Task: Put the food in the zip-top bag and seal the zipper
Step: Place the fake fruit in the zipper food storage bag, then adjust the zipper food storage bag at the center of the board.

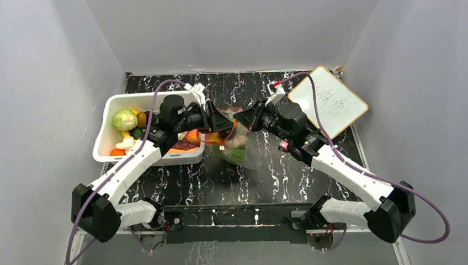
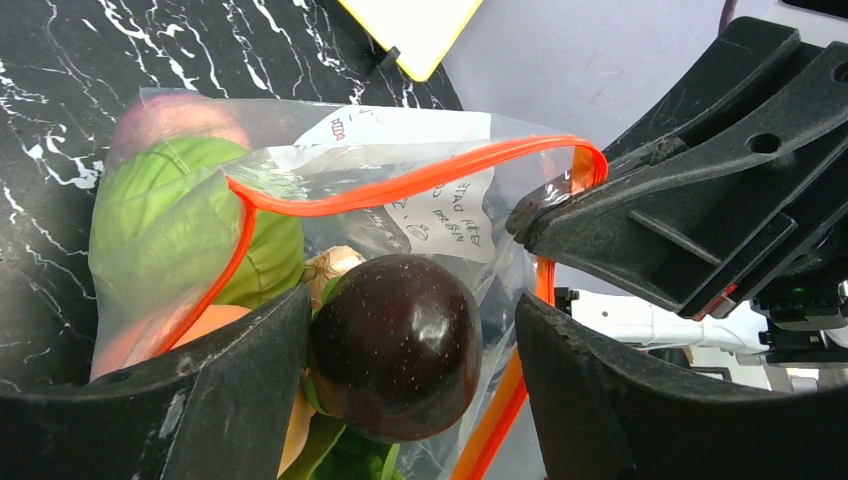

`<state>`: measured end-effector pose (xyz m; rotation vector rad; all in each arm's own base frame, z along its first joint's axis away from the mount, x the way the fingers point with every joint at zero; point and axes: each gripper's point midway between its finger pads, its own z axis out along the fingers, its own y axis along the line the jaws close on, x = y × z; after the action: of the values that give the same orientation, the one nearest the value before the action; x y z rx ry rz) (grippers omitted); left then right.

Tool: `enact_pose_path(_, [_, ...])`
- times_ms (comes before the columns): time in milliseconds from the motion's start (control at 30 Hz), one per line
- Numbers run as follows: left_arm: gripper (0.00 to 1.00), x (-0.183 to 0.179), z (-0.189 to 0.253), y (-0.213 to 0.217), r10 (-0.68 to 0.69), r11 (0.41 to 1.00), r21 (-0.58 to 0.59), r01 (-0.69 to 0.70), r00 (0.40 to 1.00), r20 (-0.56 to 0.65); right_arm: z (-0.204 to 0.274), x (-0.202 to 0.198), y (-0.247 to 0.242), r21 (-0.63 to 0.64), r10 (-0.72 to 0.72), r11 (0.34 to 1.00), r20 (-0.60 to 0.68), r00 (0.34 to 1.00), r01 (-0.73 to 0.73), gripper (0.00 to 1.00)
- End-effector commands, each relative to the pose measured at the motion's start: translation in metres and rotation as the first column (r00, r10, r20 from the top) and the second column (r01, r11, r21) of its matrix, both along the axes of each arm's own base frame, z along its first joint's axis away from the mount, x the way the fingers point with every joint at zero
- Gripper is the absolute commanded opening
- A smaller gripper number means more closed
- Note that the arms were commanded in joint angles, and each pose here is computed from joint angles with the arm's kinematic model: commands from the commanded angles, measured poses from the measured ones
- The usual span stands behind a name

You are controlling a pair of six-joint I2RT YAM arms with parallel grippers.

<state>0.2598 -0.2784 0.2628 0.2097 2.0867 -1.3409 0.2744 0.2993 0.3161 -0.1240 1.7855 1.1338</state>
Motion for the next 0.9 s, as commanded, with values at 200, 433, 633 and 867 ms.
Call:
enact_pose_path(200, [0.75, -0.007, 0.034, 0.009, 0.008, 1.0, 0.024, -0.01, 0.993, 0.116, 0.039, -0.002, -0.003, 0.093, -0.02, 0.996, 0.092, 0.996, 0.011, 0.0])
enact_pose_path(433, [0.75, -0.003, 0.054, 0.026, 0.042, 0.99, 0.125, -0.069, 0.977, 0.207, 0.042, 0.0, -0.005, 0.12, -0.044, 0.992, 0.058, 0.997, 0.036, 0.0])
enact_pose_path(633, [0.76, -0.002, 0.054, 0.05, 0.107, 0.964, 0.208, -0.164, 0.959, 0.262, 0.046, 0.004, -0.006, 0.183, -0.073, 0.98, 0.002, 0.997, 0.071, 0.0])
enact_pose_path(867, [0.73, -0.023, 0.061, 0.065, 0.115, 0.962, 0.205, -0.182, 0.946, 0.304, 0.062, 0.013, -0.016, 0.295, -0.156, 0.942, -0.044, 0.987, 0.162, 0.0])
